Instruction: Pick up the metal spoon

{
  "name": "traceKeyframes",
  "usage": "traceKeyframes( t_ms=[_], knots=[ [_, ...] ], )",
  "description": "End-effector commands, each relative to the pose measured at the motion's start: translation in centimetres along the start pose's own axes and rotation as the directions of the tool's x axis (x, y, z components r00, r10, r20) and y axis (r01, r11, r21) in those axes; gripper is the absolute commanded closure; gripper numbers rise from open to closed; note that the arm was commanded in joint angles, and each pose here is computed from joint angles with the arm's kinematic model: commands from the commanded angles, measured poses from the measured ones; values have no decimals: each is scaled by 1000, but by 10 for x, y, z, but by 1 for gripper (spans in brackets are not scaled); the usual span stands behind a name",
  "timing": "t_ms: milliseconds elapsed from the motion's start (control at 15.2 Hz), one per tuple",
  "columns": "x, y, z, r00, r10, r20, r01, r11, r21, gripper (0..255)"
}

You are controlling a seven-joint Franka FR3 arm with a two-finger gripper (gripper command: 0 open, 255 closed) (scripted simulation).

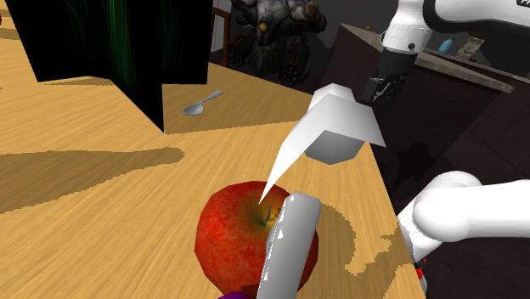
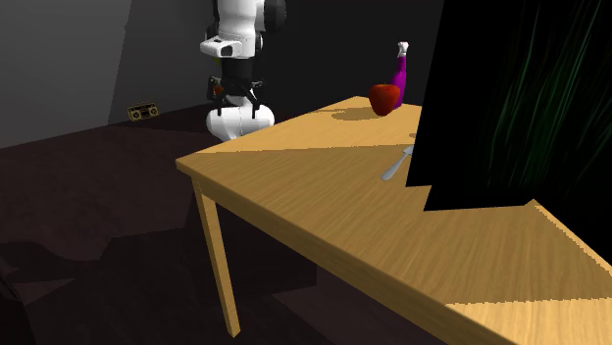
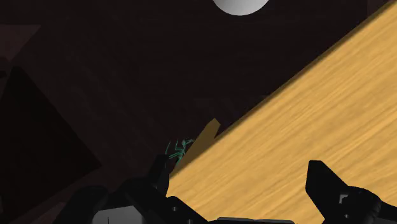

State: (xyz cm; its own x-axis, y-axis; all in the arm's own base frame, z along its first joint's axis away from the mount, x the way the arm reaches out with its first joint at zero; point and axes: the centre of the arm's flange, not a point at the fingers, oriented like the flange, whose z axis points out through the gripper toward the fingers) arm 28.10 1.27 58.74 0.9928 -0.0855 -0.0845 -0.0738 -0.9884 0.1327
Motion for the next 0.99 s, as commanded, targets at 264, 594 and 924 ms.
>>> traceKeyframes(
  t_ms=[264,594,924],
  knots=[
    [11,-46,0,996,89,7,-89,995,40,0],
    [30,-101,-2,980,199,21,-200,976,89,0],
    [55,-153,-6,951,305,40,-308,942,136,0]
  ],
)
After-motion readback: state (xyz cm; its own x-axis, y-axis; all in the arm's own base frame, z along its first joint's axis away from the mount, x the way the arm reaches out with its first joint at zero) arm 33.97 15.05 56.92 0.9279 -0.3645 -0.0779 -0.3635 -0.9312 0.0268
